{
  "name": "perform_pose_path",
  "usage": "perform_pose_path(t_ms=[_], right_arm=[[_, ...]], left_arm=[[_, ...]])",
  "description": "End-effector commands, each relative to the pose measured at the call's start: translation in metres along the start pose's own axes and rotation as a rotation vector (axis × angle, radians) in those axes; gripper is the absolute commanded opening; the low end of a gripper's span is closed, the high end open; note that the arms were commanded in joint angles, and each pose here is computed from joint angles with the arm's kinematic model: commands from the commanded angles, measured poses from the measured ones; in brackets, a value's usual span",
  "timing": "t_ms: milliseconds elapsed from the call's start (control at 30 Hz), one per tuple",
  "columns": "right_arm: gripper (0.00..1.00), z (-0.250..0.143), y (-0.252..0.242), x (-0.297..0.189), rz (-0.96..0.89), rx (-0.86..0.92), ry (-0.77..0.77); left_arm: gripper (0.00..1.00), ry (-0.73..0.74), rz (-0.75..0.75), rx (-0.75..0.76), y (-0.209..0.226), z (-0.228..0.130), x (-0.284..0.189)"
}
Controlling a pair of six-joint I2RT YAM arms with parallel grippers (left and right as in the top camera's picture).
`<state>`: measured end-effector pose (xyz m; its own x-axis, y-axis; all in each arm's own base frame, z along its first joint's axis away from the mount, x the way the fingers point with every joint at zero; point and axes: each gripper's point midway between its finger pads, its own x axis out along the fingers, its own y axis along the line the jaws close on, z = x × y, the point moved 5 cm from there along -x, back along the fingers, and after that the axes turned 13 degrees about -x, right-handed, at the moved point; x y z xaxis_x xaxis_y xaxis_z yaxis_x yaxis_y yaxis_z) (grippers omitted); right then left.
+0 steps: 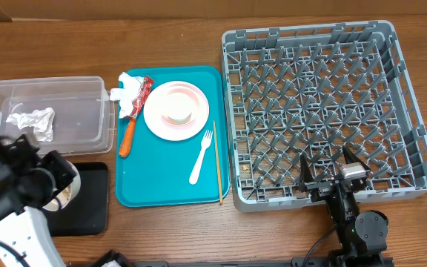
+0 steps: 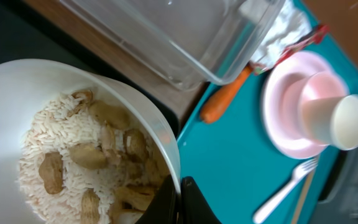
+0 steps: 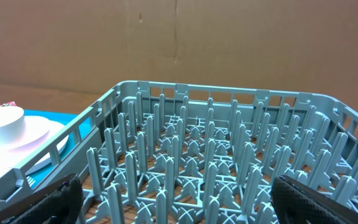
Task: Sort waste into correct bins and load items into the dishwasher
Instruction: 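Lift the rice bowl with the left gripper over the black tray, then tilt the bowl with the left gripper to dump rice onto the black tray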
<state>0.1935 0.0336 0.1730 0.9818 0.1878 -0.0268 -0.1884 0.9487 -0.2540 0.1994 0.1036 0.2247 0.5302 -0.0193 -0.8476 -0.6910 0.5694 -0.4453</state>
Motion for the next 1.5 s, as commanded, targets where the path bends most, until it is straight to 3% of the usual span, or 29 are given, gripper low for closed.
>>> perform_pose_path(t_ms=[0,133,367,567,833,1033,1467], right_arm=[[1.00,-0.002,-0.001,0.000,-0.009,0.000,-0.001],[1.00,-0.002,-0.001,0.000,-0.009,0.000,-0.001],[1.00,-0.002,-0.001,0.000,-0.009,0.000,-0.001],[1.00,-0.002,-0.001,0.000,-0.009,0.000,-0.001],[1.00,-0.002,-0.001,0.000,-0.009,-0.001,-0.001],[1.00,-0.002,-0.001,0.000,-0.009,0.000,-0.001],[1.00,-0.002,-0.001,0.000,-0.009,0.000,-0.001]], left_arm=[[0.04,0.015,-0.270,-0.012,-0.006,0.003,-0.008],[0.04,-0.061,-0.386,-0.154,0.023,0.015,-0.006],[0.04,-0.123,-0.409,-0.327,0.063,0.013,0.013],[0.04,-0.161,-0.282,-0.306,0.082,0.013,0.021],[0.04,-0.153,-0.312,-0.270,0.078,0.011,0.020],[0.04,-0.140,-0.590,-0.140,0.046,0.007,0.006],[0.04,-0.122,-0.806,-0.131,0.026,0.004,-0.011]])
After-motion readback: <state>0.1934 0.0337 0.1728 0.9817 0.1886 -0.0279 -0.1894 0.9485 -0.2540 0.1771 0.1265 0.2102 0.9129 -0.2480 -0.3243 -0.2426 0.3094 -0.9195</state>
